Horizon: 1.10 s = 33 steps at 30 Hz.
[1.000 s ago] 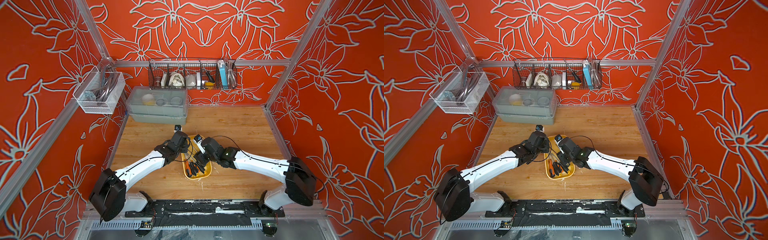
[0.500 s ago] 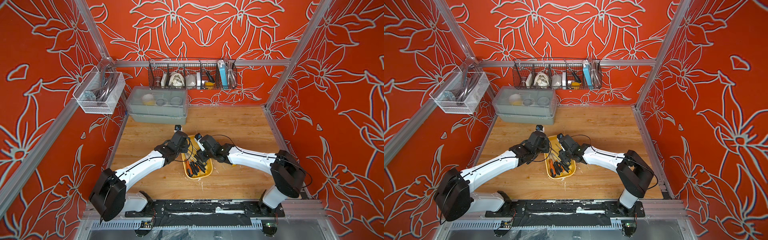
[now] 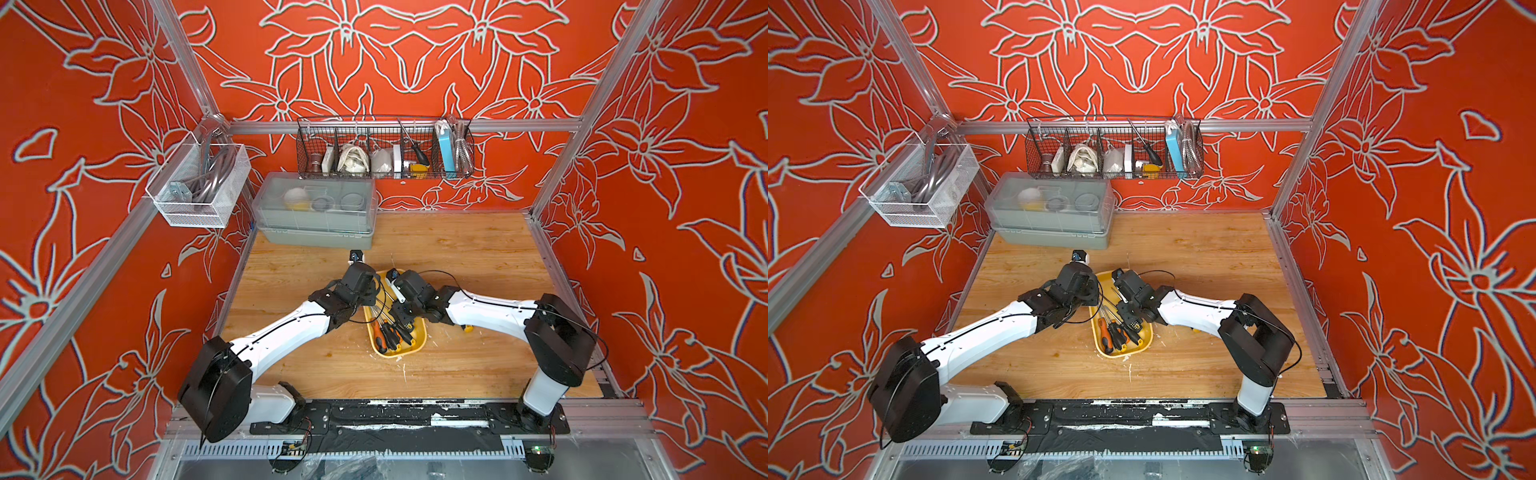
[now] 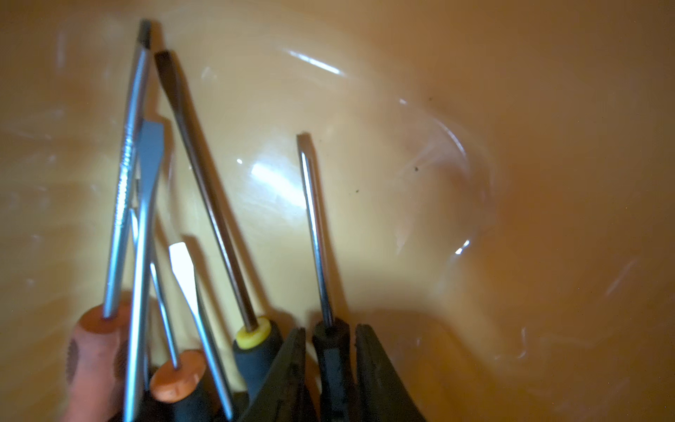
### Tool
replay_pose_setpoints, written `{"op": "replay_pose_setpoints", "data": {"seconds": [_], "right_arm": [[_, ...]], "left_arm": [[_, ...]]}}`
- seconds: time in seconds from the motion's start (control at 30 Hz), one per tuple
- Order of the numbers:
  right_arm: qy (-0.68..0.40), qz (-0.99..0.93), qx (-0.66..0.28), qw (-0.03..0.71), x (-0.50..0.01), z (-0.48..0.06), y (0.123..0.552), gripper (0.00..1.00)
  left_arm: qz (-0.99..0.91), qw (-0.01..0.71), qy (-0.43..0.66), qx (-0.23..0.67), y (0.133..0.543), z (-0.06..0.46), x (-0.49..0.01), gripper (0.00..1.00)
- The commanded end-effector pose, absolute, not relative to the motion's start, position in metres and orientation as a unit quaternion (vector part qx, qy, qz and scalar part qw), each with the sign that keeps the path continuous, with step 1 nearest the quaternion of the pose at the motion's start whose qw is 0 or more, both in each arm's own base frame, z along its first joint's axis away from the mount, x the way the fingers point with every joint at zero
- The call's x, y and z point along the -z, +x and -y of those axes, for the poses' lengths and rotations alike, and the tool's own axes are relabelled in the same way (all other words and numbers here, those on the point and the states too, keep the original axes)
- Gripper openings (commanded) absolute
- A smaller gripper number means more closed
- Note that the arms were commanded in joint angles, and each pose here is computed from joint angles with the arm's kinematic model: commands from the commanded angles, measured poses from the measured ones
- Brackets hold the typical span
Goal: Take out the screwdriver from the storage box
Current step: Pick up the screwdriver from the storage box.
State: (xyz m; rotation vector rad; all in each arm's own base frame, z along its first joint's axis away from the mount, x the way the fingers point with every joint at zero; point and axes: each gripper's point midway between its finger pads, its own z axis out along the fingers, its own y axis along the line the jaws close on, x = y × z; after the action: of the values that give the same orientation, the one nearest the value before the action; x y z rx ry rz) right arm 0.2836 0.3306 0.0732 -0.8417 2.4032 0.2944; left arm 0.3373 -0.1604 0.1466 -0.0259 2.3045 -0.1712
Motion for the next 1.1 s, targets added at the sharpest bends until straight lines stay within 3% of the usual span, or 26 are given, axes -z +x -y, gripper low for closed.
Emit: {"op": "replay_pose_setpoints", "data": {"seconds": [0.0,0.57,1.07], "right_arm": [[-0.305,-0.914,-0.063,0.262,-0.056,-0.311,0.288,0.24],[-0.299,-0.922,-0.046,0.242,-0.040,-0.307,0.288,0.01],[-0.284,-0.898,-0.129,0.309,-0.084,-0.323,0.286,0.00]], "left_arm": [[-0.897,0.432,-0.019,0.089,0.346,0.165,-0.167,0.00],[-0.897,0.432,-0.020,0.089,0.346,0.164,-0.166,0.00],[-0.901,0.425,-0.020,0.081,0.347,0.164,-0.160,0.00]]}}
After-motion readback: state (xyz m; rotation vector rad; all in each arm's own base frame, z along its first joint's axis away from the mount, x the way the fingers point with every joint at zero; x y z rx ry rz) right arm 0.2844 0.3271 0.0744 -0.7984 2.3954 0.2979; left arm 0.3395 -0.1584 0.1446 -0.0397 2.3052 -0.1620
